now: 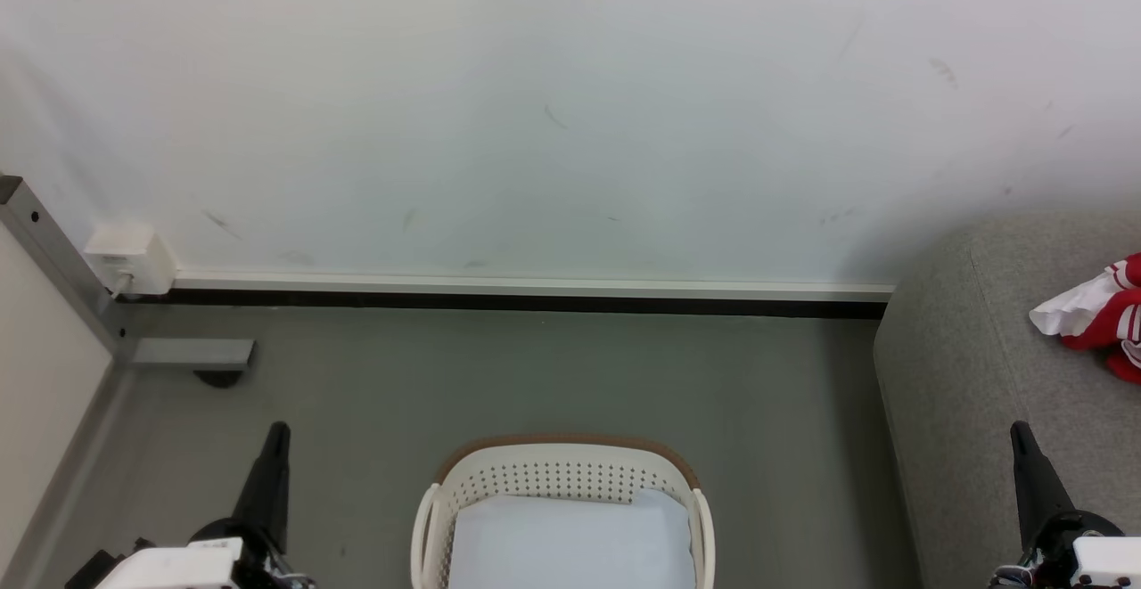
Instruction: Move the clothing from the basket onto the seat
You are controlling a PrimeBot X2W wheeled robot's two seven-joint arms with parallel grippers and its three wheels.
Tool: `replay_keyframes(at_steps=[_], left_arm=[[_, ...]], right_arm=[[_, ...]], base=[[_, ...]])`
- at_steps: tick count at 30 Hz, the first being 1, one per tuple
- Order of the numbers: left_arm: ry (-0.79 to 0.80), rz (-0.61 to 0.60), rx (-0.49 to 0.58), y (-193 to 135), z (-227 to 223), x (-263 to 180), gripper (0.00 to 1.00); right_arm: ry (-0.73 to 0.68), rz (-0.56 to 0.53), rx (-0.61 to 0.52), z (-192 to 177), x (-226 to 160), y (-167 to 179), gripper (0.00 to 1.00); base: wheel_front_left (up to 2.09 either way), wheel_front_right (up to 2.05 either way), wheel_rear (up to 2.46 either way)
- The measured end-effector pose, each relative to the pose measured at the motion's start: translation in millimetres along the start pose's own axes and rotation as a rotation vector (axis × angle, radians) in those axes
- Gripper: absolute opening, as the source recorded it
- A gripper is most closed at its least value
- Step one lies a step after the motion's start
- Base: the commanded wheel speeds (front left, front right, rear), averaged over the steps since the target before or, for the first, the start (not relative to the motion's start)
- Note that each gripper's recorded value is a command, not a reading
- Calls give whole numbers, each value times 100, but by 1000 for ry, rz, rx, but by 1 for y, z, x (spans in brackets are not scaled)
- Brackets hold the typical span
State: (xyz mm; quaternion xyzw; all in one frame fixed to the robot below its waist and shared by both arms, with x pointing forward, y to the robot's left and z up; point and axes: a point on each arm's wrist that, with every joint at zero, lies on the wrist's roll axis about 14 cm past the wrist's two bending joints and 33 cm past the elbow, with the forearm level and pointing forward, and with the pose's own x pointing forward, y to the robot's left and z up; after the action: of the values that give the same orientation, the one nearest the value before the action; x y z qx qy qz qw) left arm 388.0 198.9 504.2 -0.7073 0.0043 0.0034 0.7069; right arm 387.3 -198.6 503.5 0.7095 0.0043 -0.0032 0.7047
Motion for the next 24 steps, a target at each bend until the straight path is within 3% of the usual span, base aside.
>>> replay_keyframes(at_steps=[24], left_arm=[[0,0,0,0,0,0,0]], right_arm=[[0,0,0,0,0,0,0]], base=[[0,0,0]])
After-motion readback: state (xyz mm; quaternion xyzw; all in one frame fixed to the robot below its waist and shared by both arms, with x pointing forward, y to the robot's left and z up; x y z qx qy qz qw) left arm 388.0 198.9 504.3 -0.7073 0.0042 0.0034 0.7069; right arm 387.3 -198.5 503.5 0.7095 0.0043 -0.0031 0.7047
